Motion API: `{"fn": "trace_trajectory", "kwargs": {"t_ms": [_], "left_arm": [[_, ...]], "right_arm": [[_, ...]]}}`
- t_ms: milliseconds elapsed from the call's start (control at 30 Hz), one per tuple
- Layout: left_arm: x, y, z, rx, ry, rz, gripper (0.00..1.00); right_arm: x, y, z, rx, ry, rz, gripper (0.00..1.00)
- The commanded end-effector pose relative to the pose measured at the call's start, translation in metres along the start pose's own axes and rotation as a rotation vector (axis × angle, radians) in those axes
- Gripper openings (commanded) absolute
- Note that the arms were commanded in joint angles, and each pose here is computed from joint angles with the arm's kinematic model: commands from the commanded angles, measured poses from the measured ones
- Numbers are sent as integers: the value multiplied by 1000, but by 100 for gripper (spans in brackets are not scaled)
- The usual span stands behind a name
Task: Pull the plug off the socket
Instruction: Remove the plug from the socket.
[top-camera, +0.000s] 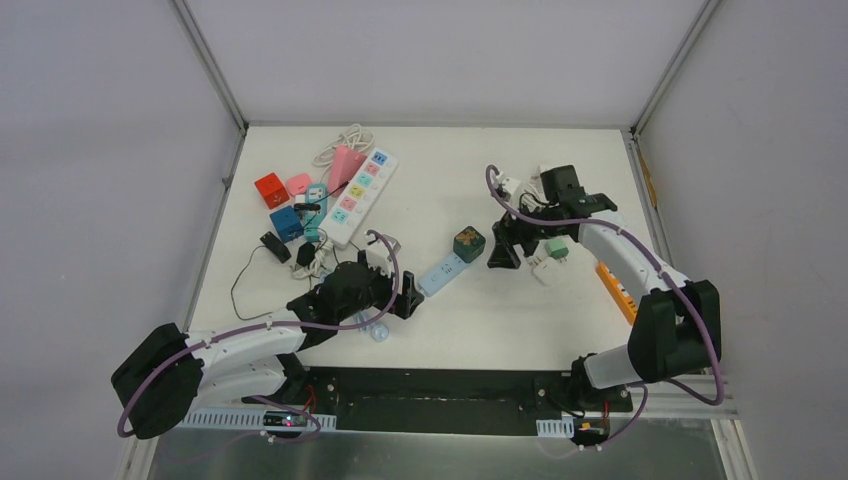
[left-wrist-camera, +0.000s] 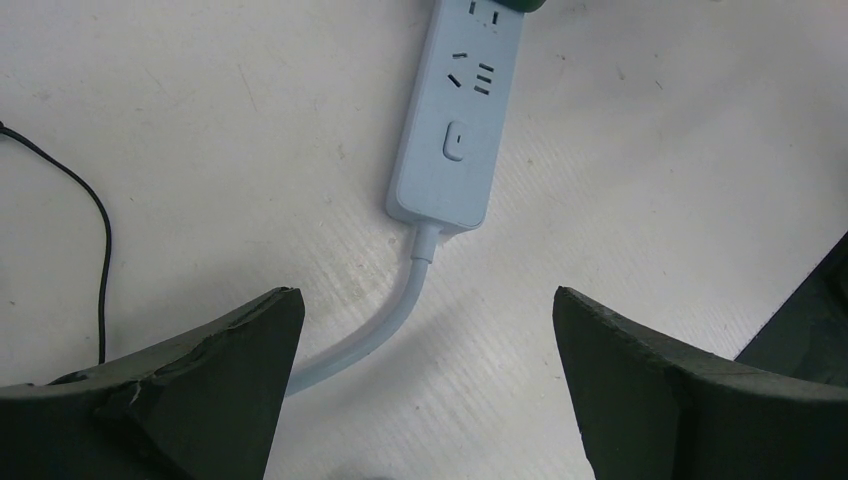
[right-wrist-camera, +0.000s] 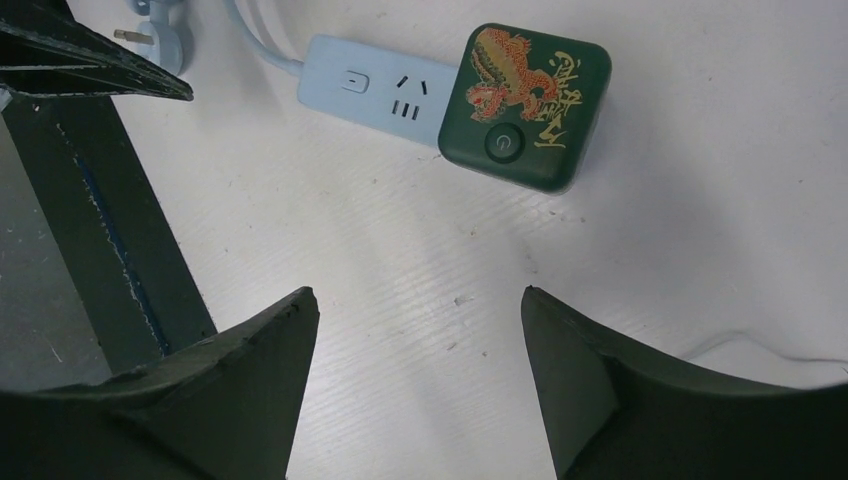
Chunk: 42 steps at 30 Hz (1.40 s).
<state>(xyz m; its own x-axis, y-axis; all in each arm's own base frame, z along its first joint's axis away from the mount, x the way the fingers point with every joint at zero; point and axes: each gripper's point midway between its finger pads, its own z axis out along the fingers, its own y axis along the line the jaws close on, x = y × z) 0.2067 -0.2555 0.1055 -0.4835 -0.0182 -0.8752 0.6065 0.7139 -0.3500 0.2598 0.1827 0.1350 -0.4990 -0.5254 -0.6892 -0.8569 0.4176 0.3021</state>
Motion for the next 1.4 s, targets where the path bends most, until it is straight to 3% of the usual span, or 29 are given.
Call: {"fn": "trace_trajectory", "kwargs": {"t_ms": [0, 233, 533, 1033, 1100, 1200, 1367], "left_arm": [[-17, -4, -3, 32, -71, 31, 99], [-25, -5, -11, 51, -126, 99, 99], [-19, -8, -8, 99, -140, 184, 99], [-18, -12, 6, 129, -123, 240, 99], [-16, -13, 11, 133, -108, 257, 99], [-17, -11, 22, 122, -80, 292, 99], [-17, -11, 43, 111, -41, 361, 99]], "right_arm": [[-24, -10, 0, 99, -12, 19, 77], [-30, -11, 16, 185, 40, 51, 77], [-46, -40, 38, 416, 92, 33, 80], [-38, -48, 80, 401, 209, 60, 79], [-35, -48, 81, 402, 219, 60, 75], [-32, -50, 82, 408, 228, 58, 57], [-29, -49, 82, 398, 235, 48, 37]]}}
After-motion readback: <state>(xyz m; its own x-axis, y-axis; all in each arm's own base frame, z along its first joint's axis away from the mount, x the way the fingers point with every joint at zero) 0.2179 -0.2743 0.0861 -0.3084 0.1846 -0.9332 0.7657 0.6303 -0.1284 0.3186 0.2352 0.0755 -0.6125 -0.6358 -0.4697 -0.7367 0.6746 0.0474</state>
